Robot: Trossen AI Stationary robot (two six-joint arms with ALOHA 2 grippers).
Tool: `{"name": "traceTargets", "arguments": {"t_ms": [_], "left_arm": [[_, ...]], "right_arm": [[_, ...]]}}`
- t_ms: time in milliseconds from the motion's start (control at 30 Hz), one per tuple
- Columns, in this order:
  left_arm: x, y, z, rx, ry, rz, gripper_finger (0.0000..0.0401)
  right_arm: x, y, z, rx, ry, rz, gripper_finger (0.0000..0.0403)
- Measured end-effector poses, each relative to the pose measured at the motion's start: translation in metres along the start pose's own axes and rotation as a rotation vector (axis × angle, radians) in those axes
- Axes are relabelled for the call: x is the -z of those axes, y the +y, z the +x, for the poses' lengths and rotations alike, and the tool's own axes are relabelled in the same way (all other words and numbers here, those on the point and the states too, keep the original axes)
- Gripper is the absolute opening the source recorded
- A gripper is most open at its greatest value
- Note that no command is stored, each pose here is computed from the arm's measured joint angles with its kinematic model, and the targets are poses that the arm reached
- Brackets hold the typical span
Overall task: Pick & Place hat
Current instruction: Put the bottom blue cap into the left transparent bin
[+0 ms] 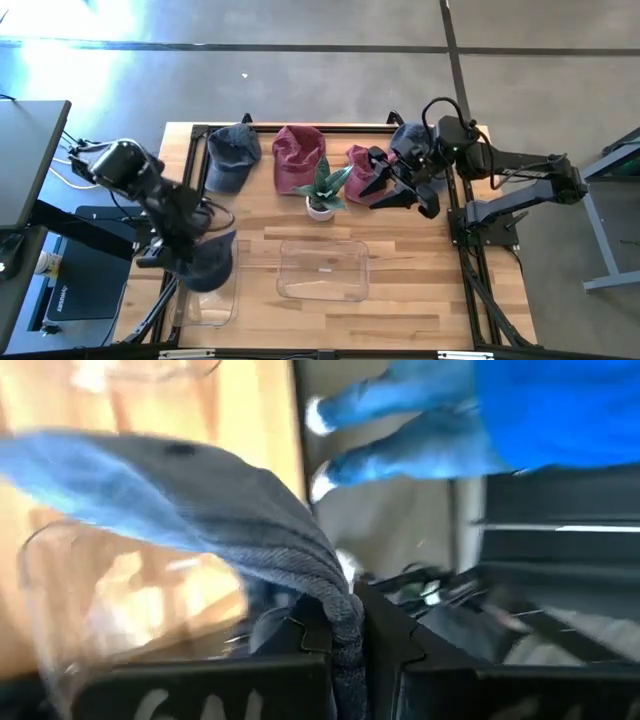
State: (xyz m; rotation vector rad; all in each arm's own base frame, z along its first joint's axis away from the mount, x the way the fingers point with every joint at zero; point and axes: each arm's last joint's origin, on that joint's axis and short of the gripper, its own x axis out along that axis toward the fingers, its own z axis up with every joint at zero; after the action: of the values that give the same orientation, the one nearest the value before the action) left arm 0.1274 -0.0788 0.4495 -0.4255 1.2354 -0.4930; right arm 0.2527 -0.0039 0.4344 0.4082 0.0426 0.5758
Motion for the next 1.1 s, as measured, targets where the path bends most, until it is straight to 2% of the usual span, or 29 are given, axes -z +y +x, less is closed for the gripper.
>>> {"name": "traceTargets", "arguments": {"t_ms": [467,733,833,933,1100], "left_arm": [[0.034,0.027,0.049,-0.269,0.114,0.118,0.0011],[0.048,0.05,0.072,-0.375,0.185,0.097,0.0012],[0.054,0.057,0.073,-0.416,0.157,0.051,0.0013],[0.06,0.062,0.068,-0.454,0.088,-0.058,0.0026],[0.073,0.068,0.053,-0.455,-0.052,-0.222,0.0095]], "right_arm": [[-0.004,-0.008,-0.004,0.109,-0.061,0.066,0.0165],[-0.005,-0.009,-0.004,0.137,-0.079,0.098,0.0165],[-0.005,-0.009,-0.004,0.155,-0.091,0.113,0.0165],[-0.005,-0.01,-0.005,0.178,-0.105,0.116,0.0165],[-0.005,-0.01,-0.005,0.189,-0.111,0.116,0.0165]]}}
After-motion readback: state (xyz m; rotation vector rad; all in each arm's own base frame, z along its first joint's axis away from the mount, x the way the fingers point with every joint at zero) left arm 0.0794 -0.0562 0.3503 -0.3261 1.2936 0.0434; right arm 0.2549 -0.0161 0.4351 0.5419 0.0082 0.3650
